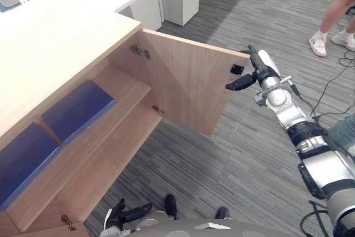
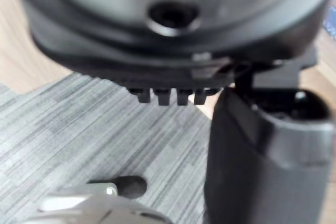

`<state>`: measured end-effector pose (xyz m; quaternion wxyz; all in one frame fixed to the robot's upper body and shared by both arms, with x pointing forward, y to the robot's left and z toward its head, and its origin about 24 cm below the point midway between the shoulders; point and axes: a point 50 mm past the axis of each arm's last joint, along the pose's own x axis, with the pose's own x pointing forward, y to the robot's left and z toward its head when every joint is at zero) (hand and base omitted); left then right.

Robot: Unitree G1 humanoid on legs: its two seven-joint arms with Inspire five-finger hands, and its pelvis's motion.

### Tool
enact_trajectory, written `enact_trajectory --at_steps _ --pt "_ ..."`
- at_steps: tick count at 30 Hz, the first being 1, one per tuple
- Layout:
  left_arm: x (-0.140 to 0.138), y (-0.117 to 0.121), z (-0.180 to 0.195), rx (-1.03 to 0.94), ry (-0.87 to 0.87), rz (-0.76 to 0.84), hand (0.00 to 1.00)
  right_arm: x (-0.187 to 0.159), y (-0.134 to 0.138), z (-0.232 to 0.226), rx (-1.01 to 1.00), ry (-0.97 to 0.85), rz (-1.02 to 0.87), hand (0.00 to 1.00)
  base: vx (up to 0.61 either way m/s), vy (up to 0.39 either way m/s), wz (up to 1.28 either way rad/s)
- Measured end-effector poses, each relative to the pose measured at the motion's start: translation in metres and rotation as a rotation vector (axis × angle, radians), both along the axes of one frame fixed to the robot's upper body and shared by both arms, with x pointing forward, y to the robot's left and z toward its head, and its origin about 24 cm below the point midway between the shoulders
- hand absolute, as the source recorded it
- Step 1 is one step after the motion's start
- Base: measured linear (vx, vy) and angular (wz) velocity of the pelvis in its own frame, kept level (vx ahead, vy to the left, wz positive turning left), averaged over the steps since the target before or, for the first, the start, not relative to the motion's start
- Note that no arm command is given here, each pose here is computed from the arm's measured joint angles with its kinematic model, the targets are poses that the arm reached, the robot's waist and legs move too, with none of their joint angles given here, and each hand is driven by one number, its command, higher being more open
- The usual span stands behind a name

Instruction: Walk over to the cabinet, pick up the folder, carry it to the office cabinet, place the folder inside the office cabinet, then close the office cabinet door

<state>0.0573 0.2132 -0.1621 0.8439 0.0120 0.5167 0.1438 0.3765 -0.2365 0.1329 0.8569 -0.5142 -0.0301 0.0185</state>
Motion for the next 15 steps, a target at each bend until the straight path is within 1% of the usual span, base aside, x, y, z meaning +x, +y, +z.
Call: enact_trajectory --at_steps 1,2,5,7,10,13,15 --pt "0.0 0.0 0.0 0.0 0.001 0.001 1.0 0.0 -0.001 0.003 -0.051 0.003 0.017 1.0 0.05 -0.015 0.02" --pt "0.0 0.001 0.0 0.002 0.002 0.004 1.0 -0.002 0.0 0.01 -0.184 0.023 0.068 1.0 0.03 -0.018 -0.01" --pt "0.0 0.003 0.0 0.005 0.003 0.012 1.0 -0.005 0.007 0.019 -0.374 0.062 0.166 1.0 0.02 -0.038 -0.07" --pt "-0.001 0.003 0.0 0.006 0.005 0.018 1.0 -0.007 0.015 0.019 -0.445 0.094 0.232 1.0 0.01 -0.071 -0.13" --pt "-0.001 0.003 0.0 0.006 0.006 0.016 1.0 -0.012 0.028 0.004 -0.492 0.184 0.336 1.0 -0.02 -0.098 -0.08" --pt "0.0 0.003 0.0 0.006 0.008 0.017 1.0 -0.018 0.042 -0.002 -0.436 0.218 0.418 1.0 -0.03 -0.072 -0.04" --pt "0.004 0.002 -0.001 0.004 0.009 0.002 1.0 -0.025 0.059 -0.007 -0.398 0.242 0.504 1.0 -0.04 -0.078 0.03"
